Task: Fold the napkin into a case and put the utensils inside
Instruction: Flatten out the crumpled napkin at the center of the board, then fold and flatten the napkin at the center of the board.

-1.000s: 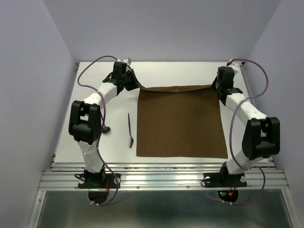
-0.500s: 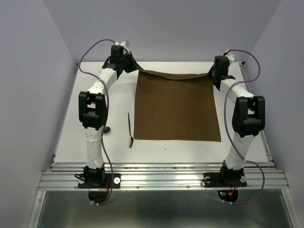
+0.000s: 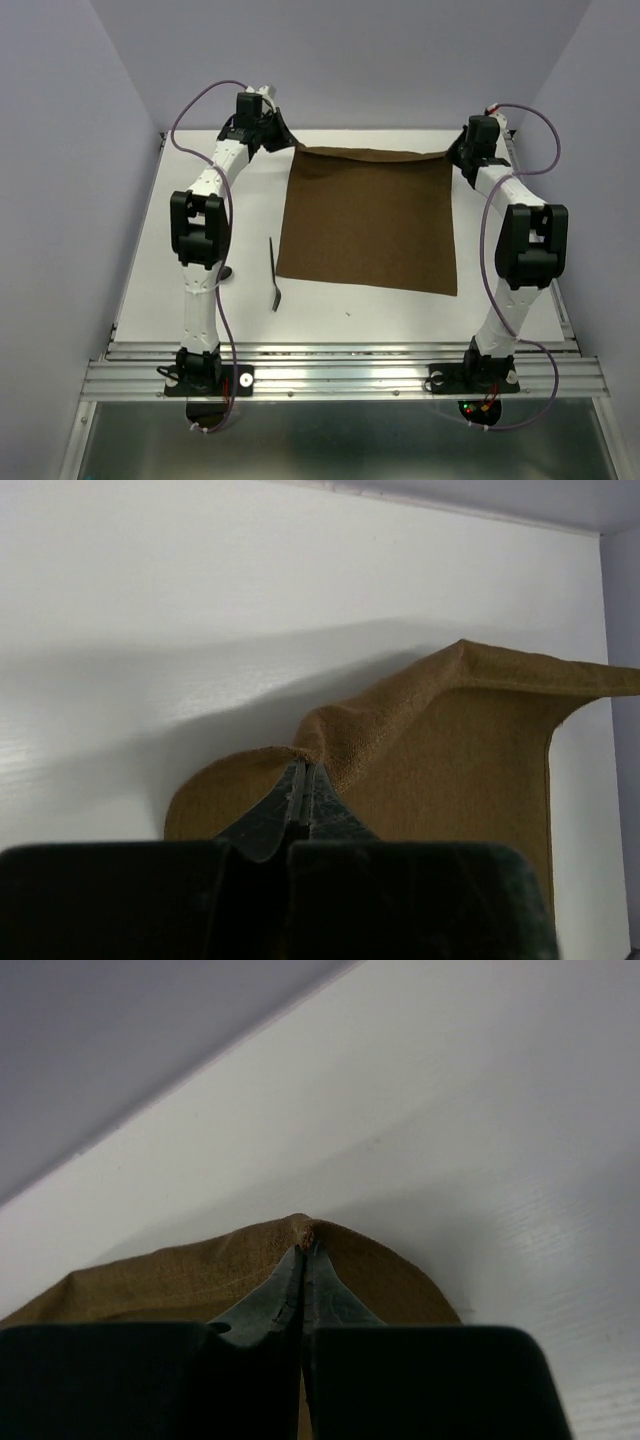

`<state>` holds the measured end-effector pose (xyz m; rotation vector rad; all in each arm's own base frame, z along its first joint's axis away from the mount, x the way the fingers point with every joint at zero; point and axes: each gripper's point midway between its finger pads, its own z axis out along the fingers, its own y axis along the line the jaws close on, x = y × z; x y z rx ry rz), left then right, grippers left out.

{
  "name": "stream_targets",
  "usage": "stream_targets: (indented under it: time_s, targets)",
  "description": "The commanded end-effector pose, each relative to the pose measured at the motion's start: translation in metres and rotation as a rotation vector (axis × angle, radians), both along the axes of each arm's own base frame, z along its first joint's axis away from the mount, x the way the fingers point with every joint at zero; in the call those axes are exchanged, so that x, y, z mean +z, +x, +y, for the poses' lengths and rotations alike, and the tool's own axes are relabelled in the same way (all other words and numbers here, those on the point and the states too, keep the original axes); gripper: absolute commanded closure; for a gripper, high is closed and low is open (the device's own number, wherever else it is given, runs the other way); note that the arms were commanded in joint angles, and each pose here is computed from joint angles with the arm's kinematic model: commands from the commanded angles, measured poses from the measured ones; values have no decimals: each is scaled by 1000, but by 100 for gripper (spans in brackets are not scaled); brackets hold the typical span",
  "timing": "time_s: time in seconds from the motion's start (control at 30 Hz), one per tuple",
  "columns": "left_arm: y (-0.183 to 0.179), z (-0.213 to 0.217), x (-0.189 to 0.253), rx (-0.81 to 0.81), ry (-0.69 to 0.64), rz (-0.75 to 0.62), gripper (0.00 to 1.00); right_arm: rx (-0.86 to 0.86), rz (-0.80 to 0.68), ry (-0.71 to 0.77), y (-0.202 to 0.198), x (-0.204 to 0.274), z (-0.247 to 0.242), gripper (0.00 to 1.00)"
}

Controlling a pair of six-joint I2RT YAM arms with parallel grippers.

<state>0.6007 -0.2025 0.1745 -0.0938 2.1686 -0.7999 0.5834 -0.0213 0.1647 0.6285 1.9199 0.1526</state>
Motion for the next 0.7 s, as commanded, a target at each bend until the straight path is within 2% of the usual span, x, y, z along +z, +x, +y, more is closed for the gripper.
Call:
stream_targets:
  time_s: [0.0,0.07,0.1,0.13,0.17,0.2,0.23,0.27,0.3,0.37,0.43,0.47,0.5,0.67]
  targets:
    - [-30,8,45,-24,8,-41,100,11,-29,32,-37,43,8,99]
    - [-44,12,45,-22,26,-12,100,23,33,48,-60,26,12,99]
    - [-50,14,43,-22,35,0,100,34,18,57,-72,37,15,99]
    - [-58,17,50,-19,47,-1,100,64,61,82,-88,19,22,99]
    - [-62,18,40,-20,53,28,100,64,23,83,-91,36,23,99]
    - [-71,23,38,-5,69,45,100,92,70,104,-108,16,29,99]
    - [-77,26,34,-2,81,65,100,96,44,123,-121,27,32,99]
    - [-85,29,43,4,87,50,100,138,53,151,-131,24,41,99]
    - [-97,32,26,5,99,94,100,154,100,172,-148,6,46,99]
    - [-111,37,30,17,111,83,100,176,106,203,-170,9,53,99]
    - [-132,42,11,16,126,136,100,172,171,217,-198,-14,55,99]
    - [-142,43,19,13,119,123,100,167,149,212,-209,-6,54,99]
    - [-157,45,1,9,123,171,100,161,175,216,-222,-13,54,99]
    - [-197,51,-8,11,114,194,100,126,227,234,-272,-29,54,99]
